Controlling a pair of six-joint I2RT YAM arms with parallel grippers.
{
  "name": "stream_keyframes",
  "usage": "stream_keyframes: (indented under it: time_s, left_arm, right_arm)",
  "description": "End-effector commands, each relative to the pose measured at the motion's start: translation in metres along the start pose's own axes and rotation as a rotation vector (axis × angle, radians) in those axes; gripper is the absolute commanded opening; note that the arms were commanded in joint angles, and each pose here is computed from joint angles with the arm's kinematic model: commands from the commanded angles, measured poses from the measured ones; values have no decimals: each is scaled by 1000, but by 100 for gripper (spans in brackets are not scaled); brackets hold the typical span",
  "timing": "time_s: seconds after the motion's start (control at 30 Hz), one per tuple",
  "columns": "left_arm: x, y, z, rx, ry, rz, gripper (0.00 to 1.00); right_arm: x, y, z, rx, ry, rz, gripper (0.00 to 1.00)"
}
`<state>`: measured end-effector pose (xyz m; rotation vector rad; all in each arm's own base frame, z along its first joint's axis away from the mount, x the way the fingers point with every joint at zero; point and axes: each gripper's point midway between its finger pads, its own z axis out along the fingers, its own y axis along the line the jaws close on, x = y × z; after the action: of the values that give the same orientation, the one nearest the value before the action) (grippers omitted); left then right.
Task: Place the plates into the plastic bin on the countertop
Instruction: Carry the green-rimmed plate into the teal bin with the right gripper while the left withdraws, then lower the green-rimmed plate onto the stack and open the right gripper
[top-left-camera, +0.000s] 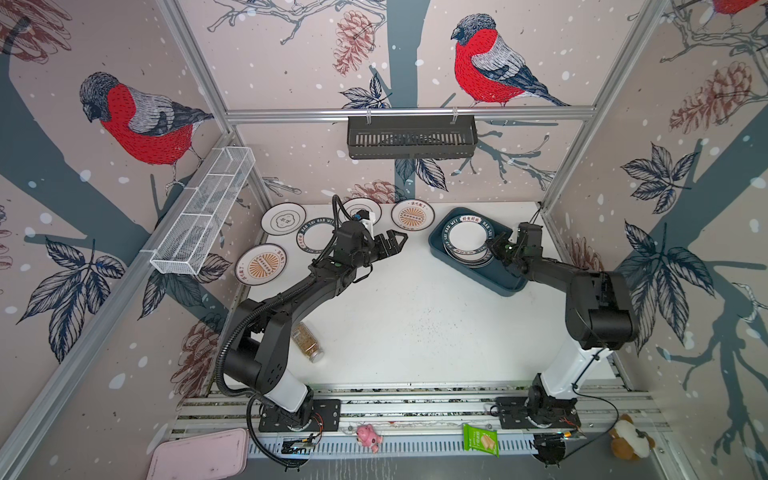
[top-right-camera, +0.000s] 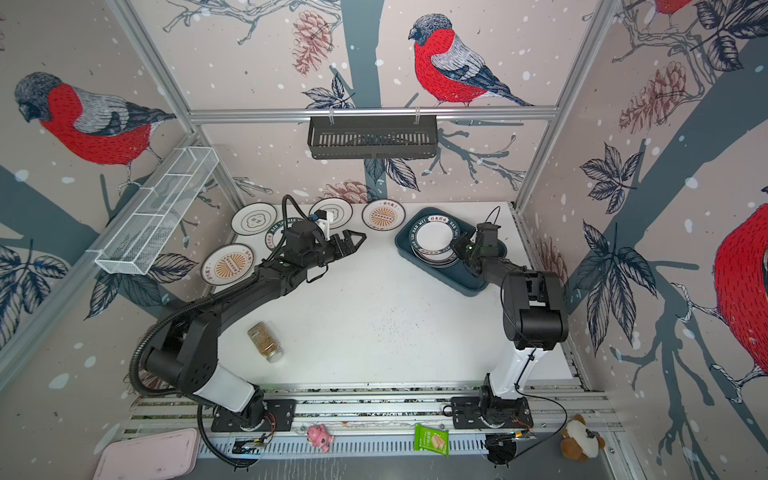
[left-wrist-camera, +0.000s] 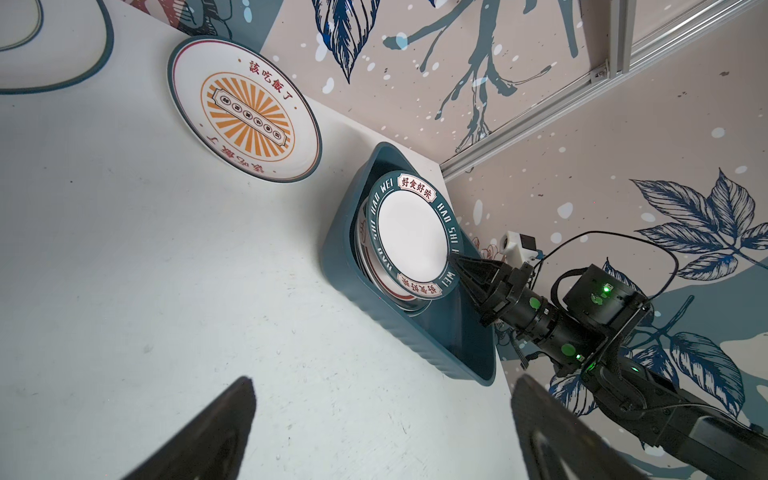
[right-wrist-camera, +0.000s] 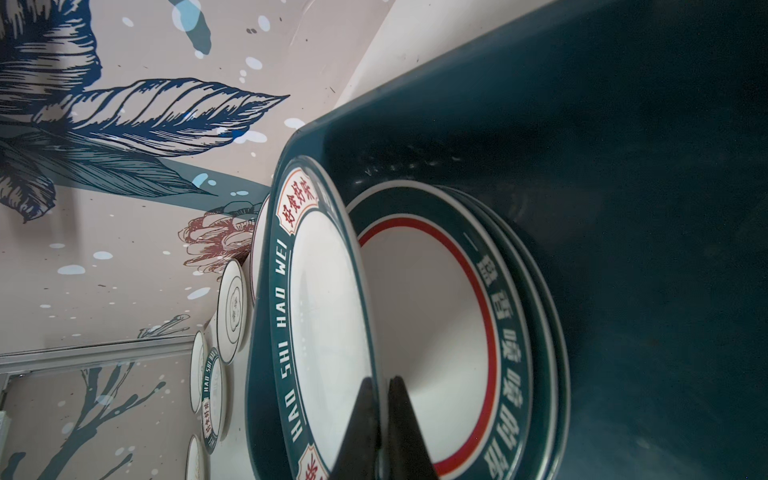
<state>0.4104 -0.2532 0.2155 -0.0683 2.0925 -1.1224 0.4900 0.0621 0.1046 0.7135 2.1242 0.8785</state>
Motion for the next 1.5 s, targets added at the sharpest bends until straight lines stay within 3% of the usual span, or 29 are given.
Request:
stream_keyframes:
  time_s: [0.0,0.43,0.73,1.13,1.47]
  left_arm:
    - [-5,-2,0,8,-14,17,96]
    - [-5,9,4,-11,-5,2,96]
    - [-5,10,6,-6,-4,-3,96]
    - [-3,10,5,-5,-2,-1,96]
    - [-2,10,3,1,1,5,96]
  right_arm:
    - [-8,5,2,-17,-30,-35,1]
    - [0,-15,13,46,0,-33,2]
    - [5,-22,15,77,21,-36,9]
    - [10,-29,7,120,19,-31,9]
    - [13,-33,1,147,11,-25,15]
